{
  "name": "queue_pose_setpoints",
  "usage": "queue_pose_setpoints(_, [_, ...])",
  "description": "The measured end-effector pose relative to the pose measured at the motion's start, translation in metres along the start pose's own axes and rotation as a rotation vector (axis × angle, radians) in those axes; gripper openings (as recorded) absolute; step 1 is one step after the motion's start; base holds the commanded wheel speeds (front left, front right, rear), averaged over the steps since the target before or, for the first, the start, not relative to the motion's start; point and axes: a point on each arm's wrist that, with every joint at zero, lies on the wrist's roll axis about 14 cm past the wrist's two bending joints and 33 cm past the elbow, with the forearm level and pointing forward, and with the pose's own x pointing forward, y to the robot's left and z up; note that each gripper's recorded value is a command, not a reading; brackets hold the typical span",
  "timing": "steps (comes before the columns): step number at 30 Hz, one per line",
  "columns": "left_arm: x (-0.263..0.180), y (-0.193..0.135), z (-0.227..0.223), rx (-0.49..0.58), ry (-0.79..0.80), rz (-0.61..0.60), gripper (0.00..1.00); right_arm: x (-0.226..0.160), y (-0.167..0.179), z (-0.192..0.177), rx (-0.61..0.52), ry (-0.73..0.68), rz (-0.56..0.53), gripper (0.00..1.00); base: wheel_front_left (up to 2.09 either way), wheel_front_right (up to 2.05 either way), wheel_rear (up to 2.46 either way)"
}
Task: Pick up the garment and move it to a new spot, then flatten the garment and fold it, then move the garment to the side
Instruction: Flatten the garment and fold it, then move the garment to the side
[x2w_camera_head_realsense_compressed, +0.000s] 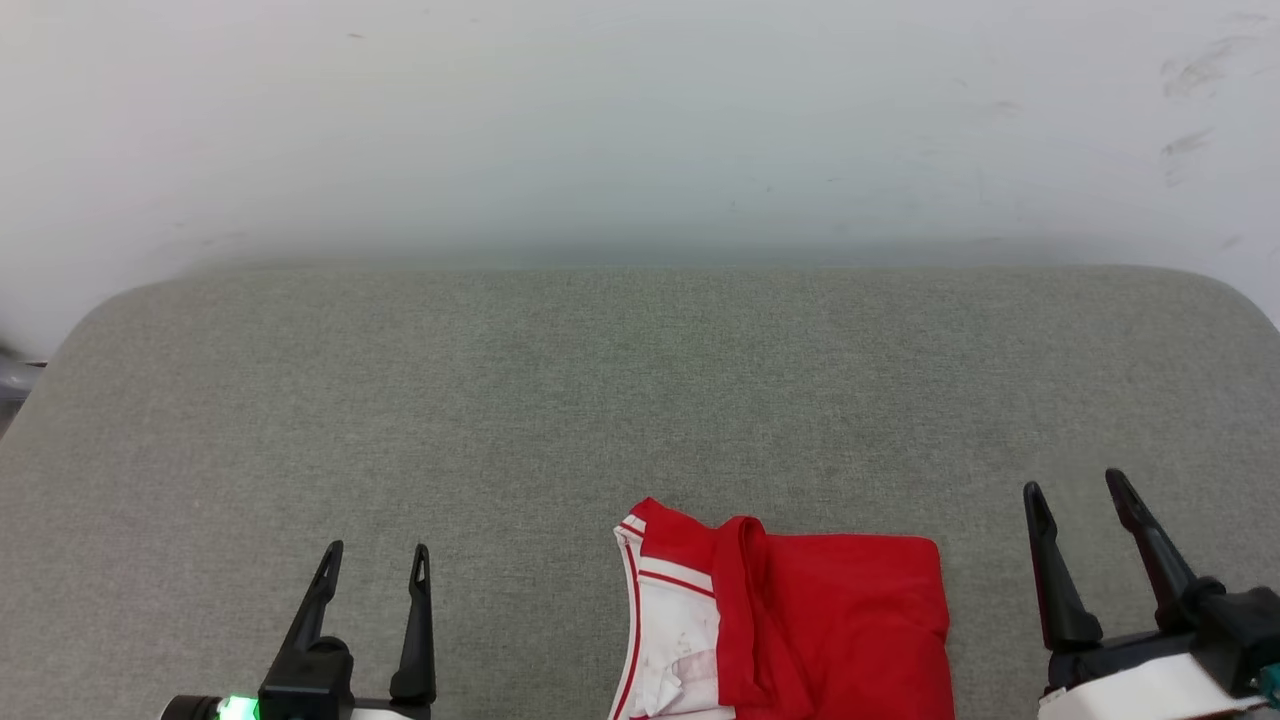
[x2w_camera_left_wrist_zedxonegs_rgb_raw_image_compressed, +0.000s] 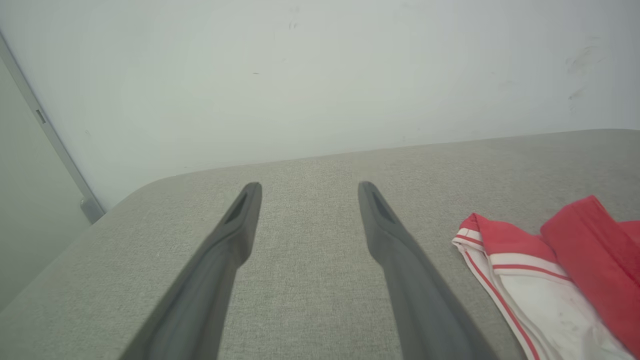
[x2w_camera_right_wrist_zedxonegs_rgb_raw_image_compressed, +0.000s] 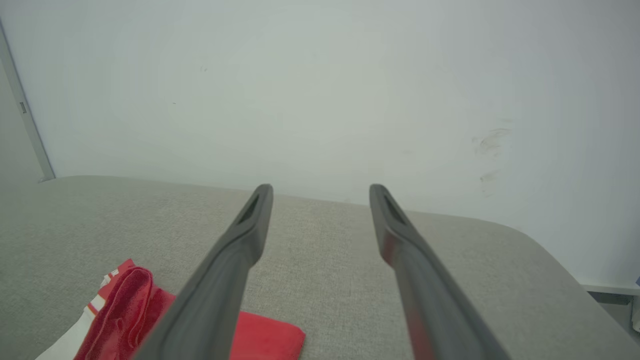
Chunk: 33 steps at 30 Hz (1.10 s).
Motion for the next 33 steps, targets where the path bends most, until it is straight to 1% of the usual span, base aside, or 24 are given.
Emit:
queue_pose_setpoints(4, [-0.001,0.001,0.004,0.002,-0.012,0.002,1.00,-0.014,0.000,-0.008,0.041,0.022,-0.049,1.00,0.00,0.00,0.00])
queue_pose_setpoints(8, [-0.004,0.001,0.005,0.004,-0.016,0.003,1.00,-0.021,0.000,-0.011,0.060,0.031,-0.073,1.00,0.00,0.00,0.00])
queue_pose_setpoints(16, [-0.010,0.004,0.004,0.008,-0.010,0.007,1.00,-0.028,0.005,-0.015,0.071,0.044,-0.074,1.00,0.00,0.00,0.00])
queue_pose_setpoints(33, [-0.015,0.009,0.004,0.009,-0.010,0.027,1.00,-0.027,0.010,-0.018,0.077,0.054,-0.065,1.00,0.00,0.00,0.00])
